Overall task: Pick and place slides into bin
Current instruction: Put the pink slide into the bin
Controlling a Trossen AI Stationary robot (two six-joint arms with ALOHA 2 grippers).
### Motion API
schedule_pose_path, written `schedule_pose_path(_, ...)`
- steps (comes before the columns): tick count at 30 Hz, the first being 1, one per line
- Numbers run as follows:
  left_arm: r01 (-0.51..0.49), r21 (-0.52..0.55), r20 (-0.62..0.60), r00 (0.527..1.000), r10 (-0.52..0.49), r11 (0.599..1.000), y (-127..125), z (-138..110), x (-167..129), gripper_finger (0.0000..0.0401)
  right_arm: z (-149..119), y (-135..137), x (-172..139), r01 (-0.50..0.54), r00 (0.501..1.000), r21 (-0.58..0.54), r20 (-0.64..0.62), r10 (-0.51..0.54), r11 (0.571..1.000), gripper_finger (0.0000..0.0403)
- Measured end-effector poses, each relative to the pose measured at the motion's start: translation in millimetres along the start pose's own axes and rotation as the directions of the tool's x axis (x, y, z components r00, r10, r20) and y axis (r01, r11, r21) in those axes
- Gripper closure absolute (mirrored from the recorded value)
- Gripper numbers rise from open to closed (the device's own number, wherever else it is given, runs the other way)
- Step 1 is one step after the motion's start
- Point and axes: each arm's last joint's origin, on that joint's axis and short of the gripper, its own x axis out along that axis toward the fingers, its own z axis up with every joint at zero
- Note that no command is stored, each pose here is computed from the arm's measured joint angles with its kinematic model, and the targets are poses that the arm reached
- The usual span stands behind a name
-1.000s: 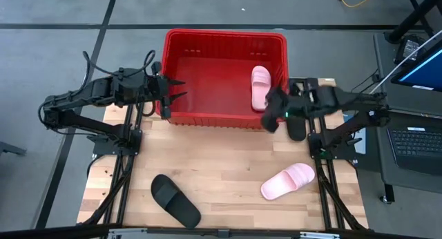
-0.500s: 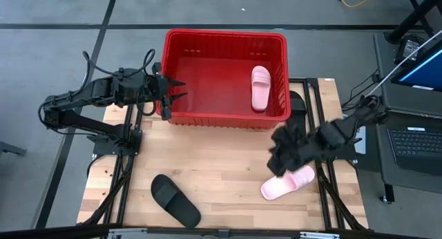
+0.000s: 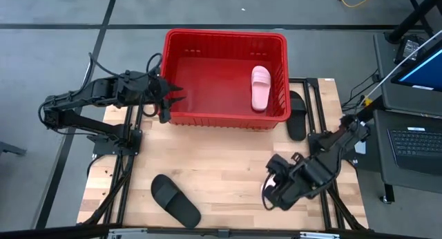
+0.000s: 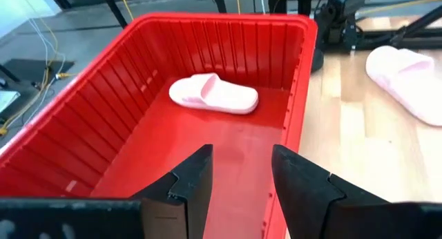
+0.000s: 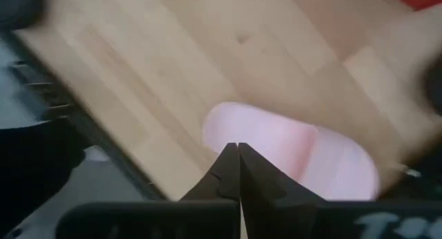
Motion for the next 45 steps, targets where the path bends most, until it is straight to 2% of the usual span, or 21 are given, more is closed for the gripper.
schedule_pose_path(4, 0.002, 0.008, -0.026, 1.000, -0.002, 1.000, -0.2, -2.5, 0.0, 0.0258, -2.0, 13.5, 5.0, 0.005, 1.000, -0.014, 0.028, -0.005, 1.000, 0.0402)
schedule_pose_path(12, 0.003, 0.004, -0.031, 1.000, -0.003, 1.000, -0.3, -3.1, 0.1, 0.0258, -9.8, 18.3, 43.1, 0.137, 0.990, -0.020, -0.029, -0.137, 0.990, 0.0399)
schedule_pose_path(18, 0.002, -0.036, -0.030, 1.000, -0.003, 0.999, -0.3, -3.0, 0.1, 0.0258, -22.9, 6.7, 77.0, 0.279, 0.945, 0.036, -0.185, -0.268, 0.959, 0.0400)
schedule_pose_path(22, 0.006, -0.039, -0.030, 1.000, -0.007, 0.999, -0.4, -2.9, 0.1, 0.0258, -29.5, 0.4, 90.7, 0.345, 0.906, 0.060, -0.282, -0.316, 0.937, 0.0395)
schedule_pose_path(30, 0.006, -0.062, -0.030, 1.000, -0.008, 0.998, -0.5, -2.9, 0.1, 0.0258, -30.7, -2.3, 95.9, 0.372, 0.899, 0.082, -0.277, -0.338, 0.925, 0.0387)
schedule_pose_path(34, 0.007, -0.062, -0.030, 1.000, -0.009, 0.998, -0.5, -2.9, 0.1, 0.0258, -28.5, -2.6, 96.3, 0.375, 0.917, 0.118, -0.191, -0.350, 0.919, 0.0386)
schedule_pose_path(37, 0.007, -0.062, -0.029, 1.000, -0.009, 0.998, -0.5, -2.9, 0.1, 0.0258, -27.8, -2.7, 96.5, 0.376, 0.919, 0.131, -0.181, -0.351, 0.917, 0.0380)
schedule_pose_path(41, 0.008, -0.061, -0.033, 0.999, -0.010, 0.998, -0.5, -3.3, 0.1, 0.0258, -30.9, -3.9, 98.4, 0.385, 0.915, 0.123, -0.180, -0.361, 0.915, 0.0353)
schedule_pose_path(45, 0.009, -0.055, -0.051, 0.999, -0.011, 0.998, -0.7, -5.0, 0.0, 0.0258, -39.9, -12.0, 111.2, 0.449, 0.888, 0.146, -0.182, -0.423, 0.881, 0.0311)
